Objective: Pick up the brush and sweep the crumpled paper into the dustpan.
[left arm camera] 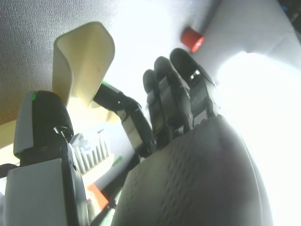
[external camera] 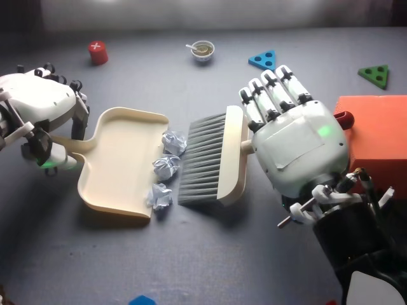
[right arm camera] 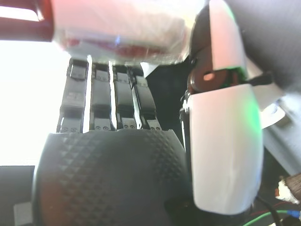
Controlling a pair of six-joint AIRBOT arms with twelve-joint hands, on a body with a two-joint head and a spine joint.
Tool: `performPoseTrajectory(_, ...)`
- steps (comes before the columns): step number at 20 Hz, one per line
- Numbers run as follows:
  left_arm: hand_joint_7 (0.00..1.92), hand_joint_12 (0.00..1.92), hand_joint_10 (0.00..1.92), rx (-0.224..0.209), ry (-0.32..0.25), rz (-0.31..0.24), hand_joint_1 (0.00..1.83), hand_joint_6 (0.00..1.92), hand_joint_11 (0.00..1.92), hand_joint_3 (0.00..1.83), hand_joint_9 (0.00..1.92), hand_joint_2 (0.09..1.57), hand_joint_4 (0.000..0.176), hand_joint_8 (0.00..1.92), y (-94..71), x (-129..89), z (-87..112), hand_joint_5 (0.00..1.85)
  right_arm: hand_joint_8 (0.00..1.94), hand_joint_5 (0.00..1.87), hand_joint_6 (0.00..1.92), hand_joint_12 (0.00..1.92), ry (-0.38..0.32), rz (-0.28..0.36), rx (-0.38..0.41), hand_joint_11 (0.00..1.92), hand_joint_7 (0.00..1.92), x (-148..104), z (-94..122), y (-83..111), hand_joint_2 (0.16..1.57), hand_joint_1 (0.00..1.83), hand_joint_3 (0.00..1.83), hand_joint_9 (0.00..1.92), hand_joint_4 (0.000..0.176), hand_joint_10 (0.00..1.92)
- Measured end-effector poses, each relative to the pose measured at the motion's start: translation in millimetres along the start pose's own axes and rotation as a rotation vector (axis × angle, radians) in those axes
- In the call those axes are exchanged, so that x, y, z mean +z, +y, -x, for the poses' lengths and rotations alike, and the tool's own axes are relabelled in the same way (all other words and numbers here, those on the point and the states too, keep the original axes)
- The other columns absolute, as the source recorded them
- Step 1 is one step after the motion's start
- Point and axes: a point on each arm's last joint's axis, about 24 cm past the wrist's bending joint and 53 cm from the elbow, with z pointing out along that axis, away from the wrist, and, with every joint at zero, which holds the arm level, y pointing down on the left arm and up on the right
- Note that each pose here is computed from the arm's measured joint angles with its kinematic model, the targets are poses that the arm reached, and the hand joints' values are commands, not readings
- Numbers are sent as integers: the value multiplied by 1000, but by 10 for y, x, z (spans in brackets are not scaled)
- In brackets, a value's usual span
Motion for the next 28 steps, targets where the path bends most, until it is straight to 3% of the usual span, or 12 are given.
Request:
performPoseTrajectory(10,351,787,1,2,-3,-1,1046,1159,0,1,335,1175,0,0,-2,7,10,867,10,279,13,26,-6,-10,-34,276,265,126,-170,-23,1012,1201,0,242,0,11)
performPoseTrajectory(12,345,785,1,1,-7,0,1029,1182,0,1,332,1183,16,0,4,10,26,853,5,384,6,49,-6,-13,-36,337,348,143,-190,-37,1005,1229,0,327,0,7)
performPoseTrajectory(17,341,810,2,2,-11,2,1047,1164,0,0,335,1177,0,2,16,17,46,865,12,438,17,56,-6,16,-31,355,393,109,-227,18,1052,1211,14,371,0,13)
performPoseTrajectory(20,342,795,1,2,-6,0,1040,1171,0,0,326,1178,0,1,4,19,31,862,12,698,7,156,-21,40,-42,522,757,105,-188,62,1058,1235,2,709,0,14)
performPoseTrajectory(21,330,789,1,-1,-5,-2,1045,1177,0,1,311,1180,0,1,-5,22,33,859,753,852,767,304,-26,43,-45,581,1029,107,-175,60,1099,1251,3,941,0,54)
performPoseTrajectory(22,328,785,3,0,-6,-3,1046,1190,0,2,313,1184,0,1,-7,22,36,850,1142,988,729,841,-29,45,-51,444,961,105,-169,48,1120,1247,0,1027,0,114)
performPoseTrajectory(23,327,810,5,0,-6,-3,1065,1159,0,0,325,1176,0,1,-7,22,37,868,1322,1086,594,1320,-31,46,-53,404,894,105,-163,43,1118,1254,12,897,0,704)
performPoseTrajectory(24,328,803,3,0,-6,-3,1071,1137,0,0,321,1169,0,1,-9,23,35,882,1466,1099,736,1734,-31,45,-54,433,833,107,-162,36,1075,1195,3,746,0,1472)
performPoseTrajectory(25,350,841,6,0,-5,-3,1078,1105,0,0,337,1159,0,6,-10,23,34,902,1846,931,1601,1884,-31,44,-56,715,869,106,-162,25,1077,1227,2,939,0,1831)
performPoseTrajectory(26,355,841,3,1,-5,-4,1058,1142,0,1,333,1170,0,4,-11,23,34,877,1922,944,1857,1914,-30,44,-58,854,864,99,-172,21,1096,1296,1,1002,4,1903)
performPoseTrajectory(27,324,843,1,1,-5,-4,1039,1204,0,4,332,1188,0,0,-11,23,33,839,1940,1019,1918,1921,-25,45,-58,1211,958,91,-190,20,1093,1347,0,1220,112,1920)
performPoseTrajectory(28,324,843,1,1,-5,-4,1039,1204,0,4,332,1188,0,0,-11,23,32,839,1940,1019,1918,1921,-24,46,-59,1211,958,90,-193,20,1093,1347,0,1220,112,1920)
